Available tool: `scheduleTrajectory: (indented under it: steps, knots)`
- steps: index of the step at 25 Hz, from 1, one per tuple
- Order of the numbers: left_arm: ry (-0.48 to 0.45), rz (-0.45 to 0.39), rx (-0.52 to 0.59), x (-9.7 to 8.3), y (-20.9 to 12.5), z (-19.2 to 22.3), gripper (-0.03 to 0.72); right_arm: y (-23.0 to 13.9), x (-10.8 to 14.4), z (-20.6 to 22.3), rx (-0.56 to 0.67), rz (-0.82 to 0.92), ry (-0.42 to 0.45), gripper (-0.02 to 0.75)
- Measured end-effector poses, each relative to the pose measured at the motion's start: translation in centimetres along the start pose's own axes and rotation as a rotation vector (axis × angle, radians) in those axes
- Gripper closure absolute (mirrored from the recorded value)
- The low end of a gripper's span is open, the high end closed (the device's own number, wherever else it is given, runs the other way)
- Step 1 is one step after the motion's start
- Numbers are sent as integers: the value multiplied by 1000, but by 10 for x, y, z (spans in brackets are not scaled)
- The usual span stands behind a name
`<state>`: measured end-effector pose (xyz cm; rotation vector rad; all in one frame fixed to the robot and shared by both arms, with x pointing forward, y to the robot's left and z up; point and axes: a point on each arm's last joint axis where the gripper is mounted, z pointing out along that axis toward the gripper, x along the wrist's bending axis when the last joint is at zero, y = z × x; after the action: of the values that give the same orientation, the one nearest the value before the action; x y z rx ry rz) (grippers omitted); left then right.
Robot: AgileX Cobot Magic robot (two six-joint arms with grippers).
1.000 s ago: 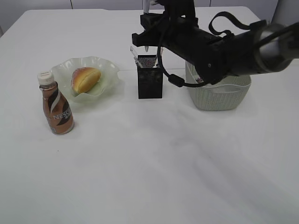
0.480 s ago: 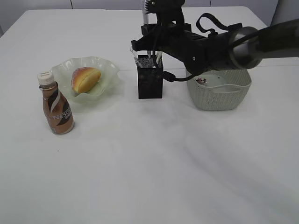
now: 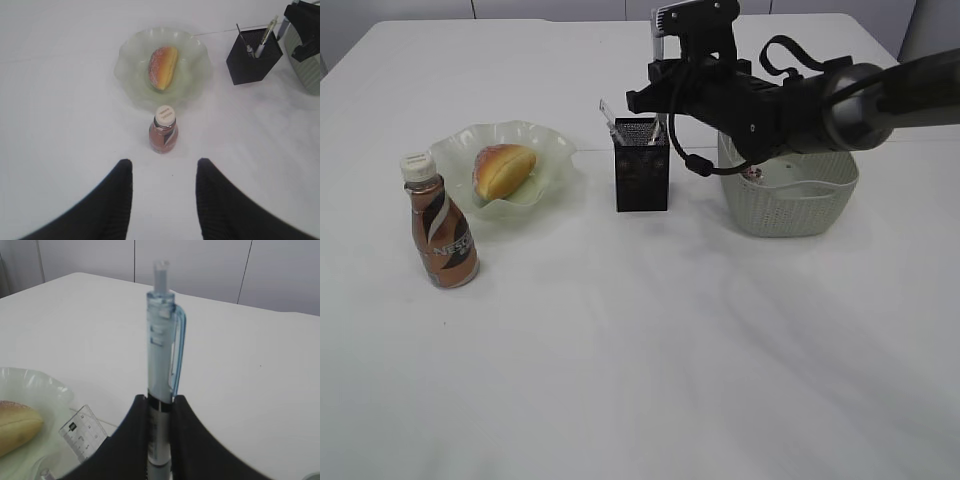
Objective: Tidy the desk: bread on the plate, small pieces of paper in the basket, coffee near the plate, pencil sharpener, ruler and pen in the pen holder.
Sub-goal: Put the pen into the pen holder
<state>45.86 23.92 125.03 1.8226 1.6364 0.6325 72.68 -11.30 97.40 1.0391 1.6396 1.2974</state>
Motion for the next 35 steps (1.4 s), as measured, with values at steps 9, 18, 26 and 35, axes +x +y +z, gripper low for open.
scheduleTrajectory:
  steps: [9, 18, 26, 35]
  knots:
    - [4, 1, 1, 0, 0, 1, 381, -16, 2, 9, 36, 10, 4, 659]
    - [4, 1, 1, 0, 0, 1, 381, -19, 2, 9, 80, 53, 7, 659]
    - [6, 2, 1, 0, 0, 1, 381, -19, 3, 9, 82, 52, 15, 657]
    - [8, 3, 0, 1, 0, 1, 381, -21, 3, 9, 119, 70, 19, 603]
